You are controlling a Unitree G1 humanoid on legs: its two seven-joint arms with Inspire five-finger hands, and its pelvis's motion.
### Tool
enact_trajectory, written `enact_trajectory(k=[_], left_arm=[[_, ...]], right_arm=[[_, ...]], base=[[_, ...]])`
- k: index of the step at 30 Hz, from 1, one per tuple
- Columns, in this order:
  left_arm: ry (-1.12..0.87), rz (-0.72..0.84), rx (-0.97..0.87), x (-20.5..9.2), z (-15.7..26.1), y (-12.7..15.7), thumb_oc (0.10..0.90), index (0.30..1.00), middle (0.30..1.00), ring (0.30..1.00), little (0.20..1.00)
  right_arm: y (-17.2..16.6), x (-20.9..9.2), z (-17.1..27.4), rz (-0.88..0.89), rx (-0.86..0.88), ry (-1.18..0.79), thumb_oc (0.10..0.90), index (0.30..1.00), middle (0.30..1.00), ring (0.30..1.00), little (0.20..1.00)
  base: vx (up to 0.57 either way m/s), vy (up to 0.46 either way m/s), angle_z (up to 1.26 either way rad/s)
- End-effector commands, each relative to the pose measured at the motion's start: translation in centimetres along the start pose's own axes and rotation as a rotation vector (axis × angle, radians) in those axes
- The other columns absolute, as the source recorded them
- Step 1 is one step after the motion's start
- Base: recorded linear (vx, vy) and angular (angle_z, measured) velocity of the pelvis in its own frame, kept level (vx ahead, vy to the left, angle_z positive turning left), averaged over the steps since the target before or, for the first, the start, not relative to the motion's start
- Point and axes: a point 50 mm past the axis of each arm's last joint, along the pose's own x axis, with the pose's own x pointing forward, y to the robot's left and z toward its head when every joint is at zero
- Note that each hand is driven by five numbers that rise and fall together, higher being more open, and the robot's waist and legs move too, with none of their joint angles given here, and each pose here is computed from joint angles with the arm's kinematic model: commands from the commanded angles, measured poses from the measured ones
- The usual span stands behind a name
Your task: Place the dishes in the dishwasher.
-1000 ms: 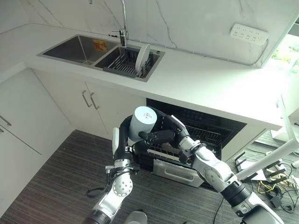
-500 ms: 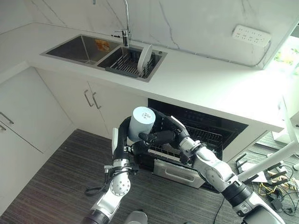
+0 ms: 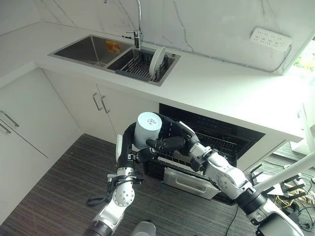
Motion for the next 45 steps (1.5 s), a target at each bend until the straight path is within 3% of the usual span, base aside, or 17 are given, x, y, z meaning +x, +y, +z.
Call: enact_trajectory(k=[1, 12, 23, 38, 39, 41, 45], left_arm=[[-0.405, -0.373, -0.118, -0.2, 6.7, -6.2, 0.4, 0.3, 0.3, 0.3, 0.3], [-0.429, -0.236, -0.034, 0.4, 6.6, -5.3, 0.4, 0.3, 0.3, 0.3, 0.3], [-0.44, -0.202, 0.016, 0.2, 6.4, -5.8, 0.4, 0.3, 0.3, 0.3, 0.3], [-0.421, -0.125, 0.06, 0.7, 6.1, -6.2, 0.4, 0.3, 0.3, 0.3, 0.3], [-0.421, -0.124, 0.059, 0.7, 6.2, -6.2, 0.4, 0.3, 0.3, 0.3, 0.3], [-0.424, -0.125, 0.055, 0.7, 6.2, -6.2, 0.4, 0.3, 0.3, 0.3, 0.3], [-0.423, -0.131, 0.053, 0.6, 6.2, -6.3, 0.4, 0.3, 0.3, 0.3, 0.3]], right_arm=[[8.2, 3.5, 8.2, 0.396, 0.029, -0.394, 0.8, 0.9, 0.9, 0.9, 0.9], [6.9, 3.6, 7.7, 0.226, 0.067, -0.411, 0.8, 0.9, 0.9, 0.9, 0.9], [6.6, 3.6, 7.0, 0.125, 0.082, -0.419, 0.8, 0.9, 0.9, 0.9, 0.9], [7.6, 3.8, 5.9, 0.089, 0.108, -0.377, 0.8, 0.9, 0.9, 0.9, 0.9], [7.7, 3.8, 6.0, 0.093, 0.104, -0.379, 0.59, 0.585, 0.585, 0.585, 0.585], [7.9, 3.8, 6.0, 0.1, 0.094, -0.381, 0.4, 0.3, 0.3, 0.3, 0.3], [8.0, 3.8, 5.9, 0.104, 0.081, -0.377, 0.4, 0.3, 0.3, 0.3, 0.3]], base=[[0.0, 0.0, 0.0], [0.0, 0.0, 0.0], [0.0, 0.0, 0.0], [-0.01, 0.016, -0.06], [-0.03, 0.001, -0.06], [-0.01, 0.002, -0.02], [0.0, 0.0, 0.0]])
